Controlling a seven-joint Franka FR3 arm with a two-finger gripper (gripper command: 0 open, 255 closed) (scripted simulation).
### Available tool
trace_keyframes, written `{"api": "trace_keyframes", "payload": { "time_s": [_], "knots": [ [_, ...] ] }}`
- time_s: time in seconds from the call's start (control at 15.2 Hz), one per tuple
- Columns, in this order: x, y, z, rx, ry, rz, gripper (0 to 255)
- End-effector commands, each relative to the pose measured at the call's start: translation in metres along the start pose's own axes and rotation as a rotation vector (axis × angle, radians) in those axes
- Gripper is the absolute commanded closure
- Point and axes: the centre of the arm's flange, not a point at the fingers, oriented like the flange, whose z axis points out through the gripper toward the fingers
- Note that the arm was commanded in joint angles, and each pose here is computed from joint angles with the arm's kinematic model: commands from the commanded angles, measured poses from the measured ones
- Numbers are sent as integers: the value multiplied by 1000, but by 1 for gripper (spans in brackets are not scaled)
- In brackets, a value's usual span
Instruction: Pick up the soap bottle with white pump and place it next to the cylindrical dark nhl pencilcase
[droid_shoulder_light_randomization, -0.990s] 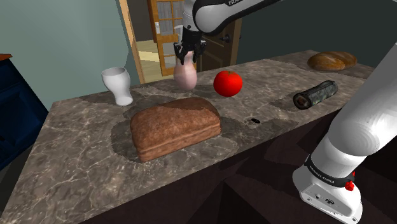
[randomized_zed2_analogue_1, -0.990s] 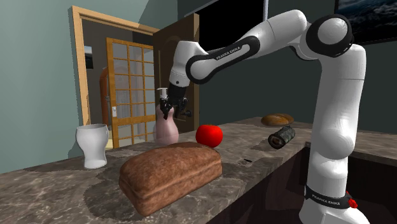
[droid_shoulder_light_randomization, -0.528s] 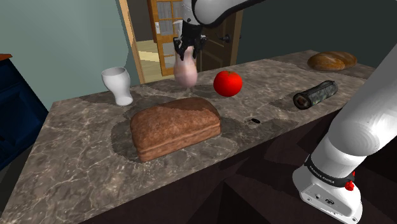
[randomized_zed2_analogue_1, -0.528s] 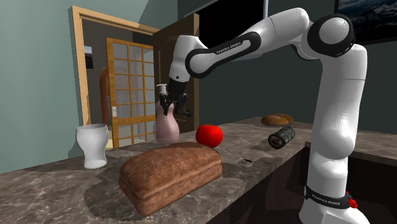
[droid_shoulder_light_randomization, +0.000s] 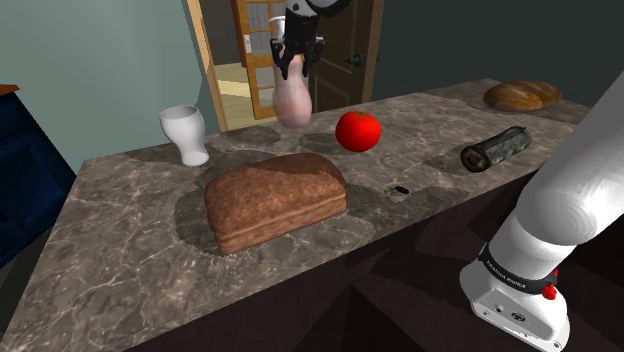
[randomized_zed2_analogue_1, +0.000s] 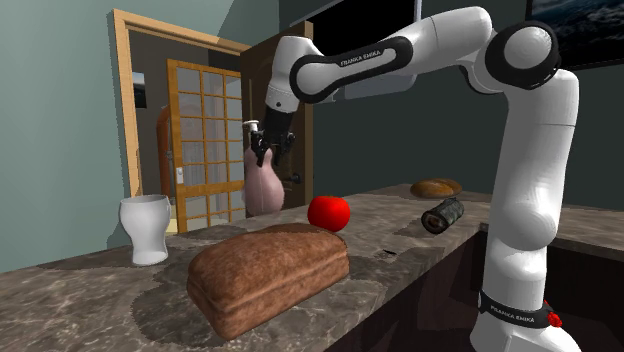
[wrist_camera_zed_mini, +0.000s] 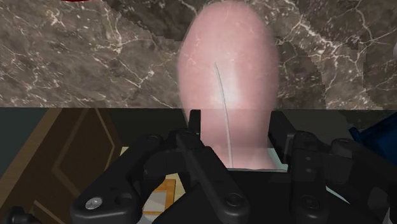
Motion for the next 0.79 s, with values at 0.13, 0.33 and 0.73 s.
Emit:
{"api": "trace_keyframes", "payload": {
  "time_s": [0.13, 0.33, 0.73],
  "knots": [
    [9, 0, -19, 1, 1, 0, 255],
    [15, 0, -34, 1, 1, 0, 255],
    [27, -1, -63, 1, 1, 0, 255]
  ]
}}
